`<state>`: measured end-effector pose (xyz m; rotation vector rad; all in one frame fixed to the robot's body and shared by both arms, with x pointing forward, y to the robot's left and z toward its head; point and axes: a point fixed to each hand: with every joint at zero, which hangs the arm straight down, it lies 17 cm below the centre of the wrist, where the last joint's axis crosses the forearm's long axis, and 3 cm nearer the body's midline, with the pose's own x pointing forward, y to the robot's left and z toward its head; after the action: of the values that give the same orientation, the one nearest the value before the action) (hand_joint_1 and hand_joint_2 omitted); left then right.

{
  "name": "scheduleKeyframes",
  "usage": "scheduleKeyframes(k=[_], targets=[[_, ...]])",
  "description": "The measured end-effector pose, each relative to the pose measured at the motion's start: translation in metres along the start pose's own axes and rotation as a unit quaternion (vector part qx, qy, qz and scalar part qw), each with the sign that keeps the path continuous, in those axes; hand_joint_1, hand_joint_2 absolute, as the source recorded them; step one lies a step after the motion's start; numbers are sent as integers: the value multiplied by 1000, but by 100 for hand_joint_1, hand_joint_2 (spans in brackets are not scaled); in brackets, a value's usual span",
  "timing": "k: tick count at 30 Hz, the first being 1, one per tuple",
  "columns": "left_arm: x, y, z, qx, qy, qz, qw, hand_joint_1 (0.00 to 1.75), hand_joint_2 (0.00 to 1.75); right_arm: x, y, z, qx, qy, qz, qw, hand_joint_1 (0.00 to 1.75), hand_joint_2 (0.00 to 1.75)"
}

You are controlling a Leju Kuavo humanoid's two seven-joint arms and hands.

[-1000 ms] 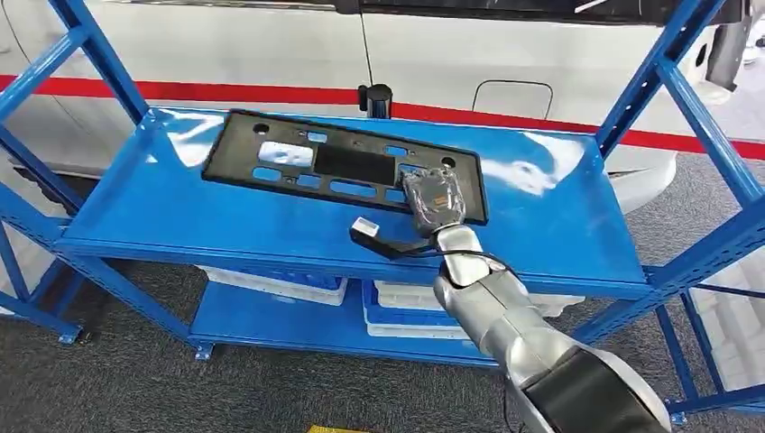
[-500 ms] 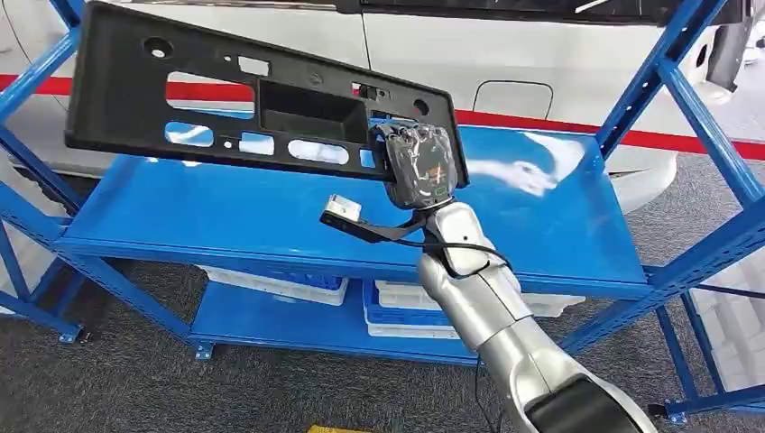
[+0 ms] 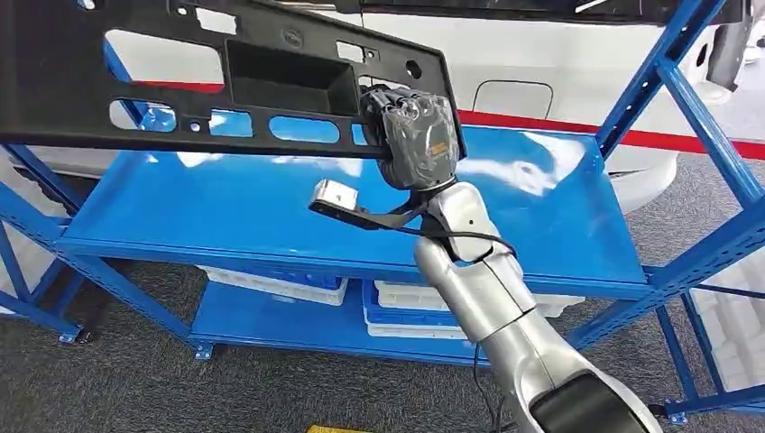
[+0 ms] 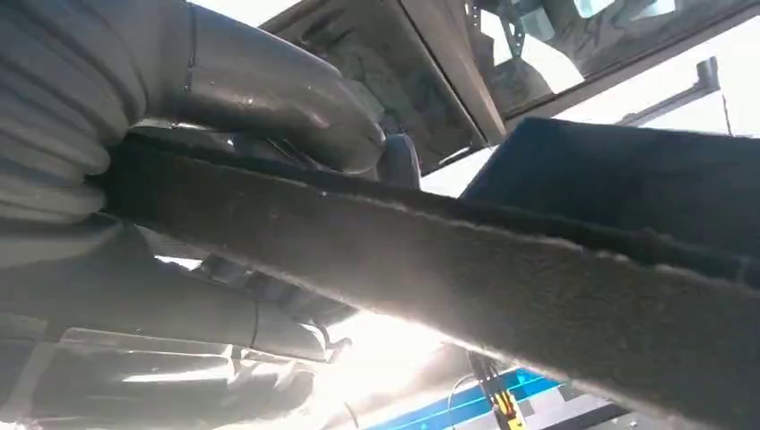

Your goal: Take the parts from the cabinet and place them on the table.

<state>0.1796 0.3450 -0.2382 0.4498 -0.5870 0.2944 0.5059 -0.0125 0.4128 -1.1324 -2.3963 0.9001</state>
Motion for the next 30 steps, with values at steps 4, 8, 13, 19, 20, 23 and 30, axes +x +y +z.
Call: scheduleKeyframes(k=[4, 8, 13, 19, 20, 23, 30], targets=[[0, -6, 1, -19, -1, 6, 1000, 0, 0, 2, -2, -1, -3, 0, -6, 1000, 175, 175], [3, -8, 2, -26, -12, 2, 1000, 0, 0, 2, -1, 0, -2, -1, -5, 1000, 175, 175], [2, -8, 2, -28, -15, 2, 1000, 0, 0, 1, 0, 1, -1, -3, -4, 1000, 175, 175], [1, -12, 3, -44, -9, 11, 999, 0, 0, 3, 1, 3, 0, -8, 1, 1000, 175, 175], [0, -14, 3, -50, -7, 17, 999, 0, 0, 3, 1, 3, 1, -8, 2, 1000, 175, 175], [1, -17, 3, -65, -3, 31, 997, 0, 0, 2, 2, 4, 2, -6, 4, 1000, 175, 175], [5, -18, 2, -79, -10, 40, 996, 0, 0, -7, 1, 8, 0, 1, 12, 1000, 175, 175]])
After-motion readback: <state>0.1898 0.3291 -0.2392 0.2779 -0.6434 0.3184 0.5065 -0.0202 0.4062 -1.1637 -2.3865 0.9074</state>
